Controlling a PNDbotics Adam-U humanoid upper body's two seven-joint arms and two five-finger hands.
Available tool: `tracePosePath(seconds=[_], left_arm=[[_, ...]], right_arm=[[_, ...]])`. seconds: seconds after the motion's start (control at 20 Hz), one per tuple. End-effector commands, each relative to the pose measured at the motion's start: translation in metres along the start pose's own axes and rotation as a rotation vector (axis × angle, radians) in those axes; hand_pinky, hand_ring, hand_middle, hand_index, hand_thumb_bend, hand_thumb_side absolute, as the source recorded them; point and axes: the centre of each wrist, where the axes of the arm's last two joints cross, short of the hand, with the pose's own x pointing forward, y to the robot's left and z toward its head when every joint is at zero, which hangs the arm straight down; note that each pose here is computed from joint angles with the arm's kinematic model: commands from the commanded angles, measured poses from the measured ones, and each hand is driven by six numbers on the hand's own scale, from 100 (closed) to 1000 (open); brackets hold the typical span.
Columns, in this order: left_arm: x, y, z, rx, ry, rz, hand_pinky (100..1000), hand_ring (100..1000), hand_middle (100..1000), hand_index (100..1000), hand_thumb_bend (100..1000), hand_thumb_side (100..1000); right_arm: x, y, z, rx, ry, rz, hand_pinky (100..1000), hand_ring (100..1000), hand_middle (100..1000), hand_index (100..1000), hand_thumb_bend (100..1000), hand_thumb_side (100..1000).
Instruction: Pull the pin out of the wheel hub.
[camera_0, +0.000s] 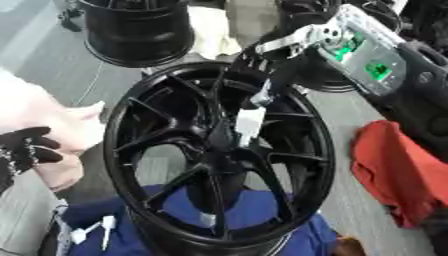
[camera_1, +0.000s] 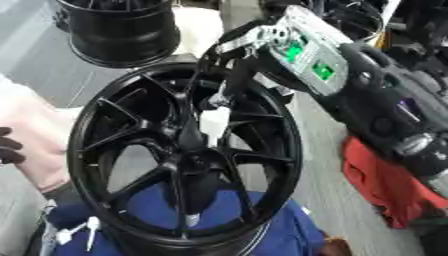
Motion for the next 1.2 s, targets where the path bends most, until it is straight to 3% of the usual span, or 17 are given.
tracePosePath(seconds=[0.05, 0.4, 1.2], left_arm=[[0.01, 0.005, -0.001, -0.012, -0.006, -0.041, 830, 699, 685, 883, 100, 871], [0.01, 0.005, -0.002, -0.013, -0.006, -0.04, 830, 699, 686, 883, 100, 872], [0.01, 0.005, -0.002, -0.014, -0.01, -0.041, 831, 701, 686, 883, 100, 872]], right_arm=[[0.002, -0.006, 0.005, -0.007, -0.004, 0.005, 874, 929, 909, 976, 446, 449], [0.003, 0.0, -0.001, 0.017, -0.017, 0.001, 872, 926, 905, 973, 450, 438], [-0.017, 0.014, -0.017, 0.061, 0.009, -0.054, 867, 918, 888, 963, 436, 444]])
